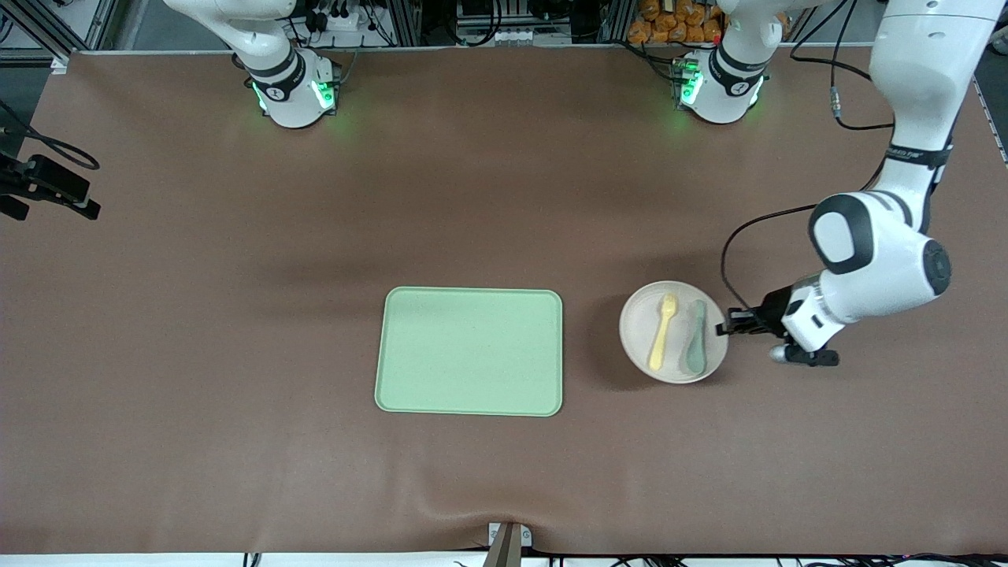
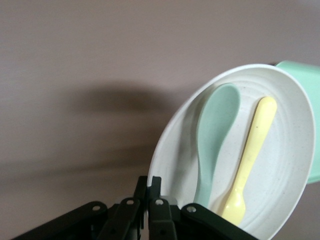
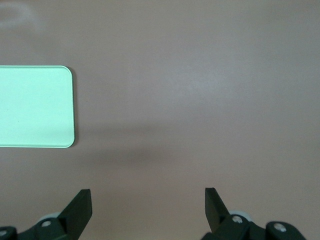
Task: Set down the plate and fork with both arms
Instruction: 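Carry the plate with the left gripper onto the green tray, then open the left gripper and withdraw it while the right gripper approaches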
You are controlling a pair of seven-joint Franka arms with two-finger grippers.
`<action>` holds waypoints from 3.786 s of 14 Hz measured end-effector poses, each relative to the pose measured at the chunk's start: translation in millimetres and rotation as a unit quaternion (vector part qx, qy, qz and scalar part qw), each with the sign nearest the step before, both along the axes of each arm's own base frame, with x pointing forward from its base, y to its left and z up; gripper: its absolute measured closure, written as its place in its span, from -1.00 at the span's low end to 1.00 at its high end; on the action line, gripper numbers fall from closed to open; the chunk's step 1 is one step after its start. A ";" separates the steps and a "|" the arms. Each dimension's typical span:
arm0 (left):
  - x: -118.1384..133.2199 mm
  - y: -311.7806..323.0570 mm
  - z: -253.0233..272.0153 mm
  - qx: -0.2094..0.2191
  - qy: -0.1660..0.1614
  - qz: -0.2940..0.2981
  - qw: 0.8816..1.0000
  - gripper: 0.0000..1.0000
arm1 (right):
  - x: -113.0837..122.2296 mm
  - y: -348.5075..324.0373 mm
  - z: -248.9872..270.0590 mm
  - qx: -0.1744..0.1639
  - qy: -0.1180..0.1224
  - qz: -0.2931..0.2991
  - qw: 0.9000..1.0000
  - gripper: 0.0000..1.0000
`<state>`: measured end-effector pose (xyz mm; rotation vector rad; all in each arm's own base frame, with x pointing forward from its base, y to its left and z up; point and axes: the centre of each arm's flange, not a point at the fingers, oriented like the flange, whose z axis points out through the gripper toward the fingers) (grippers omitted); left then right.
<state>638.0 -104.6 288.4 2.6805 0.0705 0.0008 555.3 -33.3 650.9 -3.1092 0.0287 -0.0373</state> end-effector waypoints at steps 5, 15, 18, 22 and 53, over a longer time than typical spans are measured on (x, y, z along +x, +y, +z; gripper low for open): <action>28.4 -130.0 -20.1 -0.025 0.048 0.052 0.997 0.92 | 0.0 -0.1 -0.1 0.000 0.000 0.000 1.000 -1.00; 9.4 -268.1 -84.5 0.006 0.069 0.098 0.993 0.92 | -0.1 -2.2 -0.2 0.000 0.000 -0.002 1.000 -1.00; 0.4 -283.9 -88.5 0.007 0.066 0.091 0.994 0.92 | -0.2 -2.8 -0.2 0.000 0.000 -0.003 1.000 -1.00; -3.9 -291.1 -100.4 0.007 0.059 0.091 0.994 0.80 | -0.2 -3.0 -0.2 0.000 0.000 -0.003 1.000 -1.00; -39.0 75.2 310.6 0.246 0.042 0.082 0.965 -1.00 | 87.9 150.0 -130.2 0.038 0.030 -0.022 0.999 -1.00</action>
